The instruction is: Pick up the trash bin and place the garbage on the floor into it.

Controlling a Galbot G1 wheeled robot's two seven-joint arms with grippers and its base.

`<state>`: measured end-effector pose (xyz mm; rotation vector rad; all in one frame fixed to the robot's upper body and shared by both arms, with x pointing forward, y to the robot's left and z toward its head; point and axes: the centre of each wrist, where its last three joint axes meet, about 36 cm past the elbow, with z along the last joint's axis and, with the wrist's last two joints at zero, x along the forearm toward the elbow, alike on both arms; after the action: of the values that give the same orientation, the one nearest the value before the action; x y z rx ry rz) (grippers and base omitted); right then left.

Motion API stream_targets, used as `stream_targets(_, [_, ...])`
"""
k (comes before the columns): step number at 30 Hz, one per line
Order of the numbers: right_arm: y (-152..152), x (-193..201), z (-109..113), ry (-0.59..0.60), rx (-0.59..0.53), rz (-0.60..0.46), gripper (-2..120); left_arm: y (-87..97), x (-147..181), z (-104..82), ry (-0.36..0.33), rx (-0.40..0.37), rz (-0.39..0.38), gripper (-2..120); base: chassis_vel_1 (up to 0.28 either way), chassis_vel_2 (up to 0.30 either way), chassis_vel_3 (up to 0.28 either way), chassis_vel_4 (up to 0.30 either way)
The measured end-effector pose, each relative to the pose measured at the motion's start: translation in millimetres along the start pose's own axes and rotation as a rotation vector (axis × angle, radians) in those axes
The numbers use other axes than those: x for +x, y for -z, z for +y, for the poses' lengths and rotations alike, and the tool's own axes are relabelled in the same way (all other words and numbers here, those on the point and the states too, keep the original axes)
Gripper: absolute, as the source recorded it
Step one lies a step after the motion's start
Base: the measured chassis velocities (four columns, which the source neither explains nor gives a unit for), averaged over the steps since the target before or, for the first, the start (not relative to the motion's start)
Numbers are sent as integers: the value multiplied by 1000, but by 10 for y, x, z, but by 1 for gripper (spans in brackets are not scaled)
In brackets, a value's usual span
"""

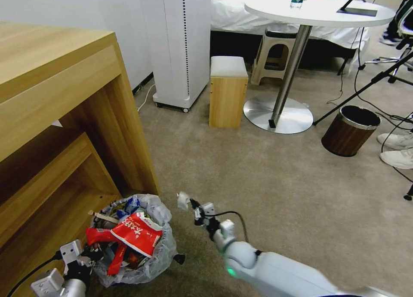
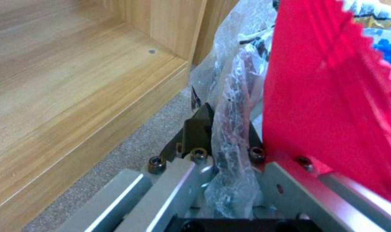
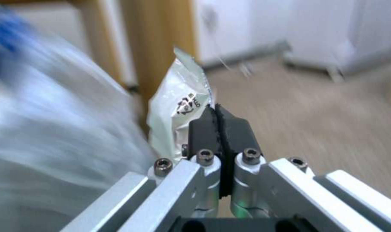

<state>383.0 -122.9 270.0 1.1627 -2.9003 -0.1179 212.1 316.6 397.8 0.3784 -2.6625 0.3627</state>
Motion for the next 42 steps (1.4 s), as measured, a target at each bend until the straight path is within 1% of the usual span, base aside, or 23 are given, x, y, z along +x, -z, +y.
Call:
stream_targets(3, [227,89,20,131,26,-114,0,-11,9,2,4,0,3,1,0,0,0,0])
stream_targets(4, [227,89,20,131,26,-114,0,-11,9,2,4,0,3,1,0,0,0,0])
stream_targets(7, [440,106,76,233,36,-184,0,-19,14,1,8,1,3,1,0,0,0,0])
stream_targets(9, [464,105,89,247,37,-192,0,-21,15,-1,8,1,3,1,0,0,0,0])
stream_targets(11, [528,72,111,317,51,-204,0,-13,24,-22,5,0,0,1,0,0,0,0])
stream_targets(12, [528,72,111,317,51,-204,0,-13,24,-22,5,0,0,1,0,0,0,0])
stream_targets(13, [523,53,113,353,62,-200,0,-4,32,-30,3,-1,-2,1,0,0,0,0])
stream_targets(14, [508,45,113,381,72,-191,0,2,39,-36,2,-1,-4,1,0,0,0,0])
stream_targets(15, [508,45,113,381,72,-191,0,2,39,-36,2,-1,-4,1,0,0,0,0])
stream_targets(17, [450,51,141,448,86,-165,0,18,60,-50,-1,-1,-8,1,0,0,0,0])
stream_targets(18, [450,51,141,448,86,-165,0,18,60,-50,-1,-1,-8,1,0,0,0,0])
stream_targets(20, [369,60,206,520,95,-134,0,34,72,-69,-4,0,-14,1,0,0,0,0])
stream_targets(23, [318,58,252,551,98,-117,0,39,80,-82,-6,0,-16,1,0,0,0,0])
stream_targets(26, [253,62,278,555,98,-97,0,36,87,-89,-8,0,-16,1,0,0,0,0])
stream_targets(34, [55,-8,212,496,114,-32,0,45,127,-120,-21,-7,-19,1,0,0,0,0])
stream_targets(42, [34,-93,217,473,118,-16,0,50,135,-129,-24,-8,-21,1,0,0,0,0])
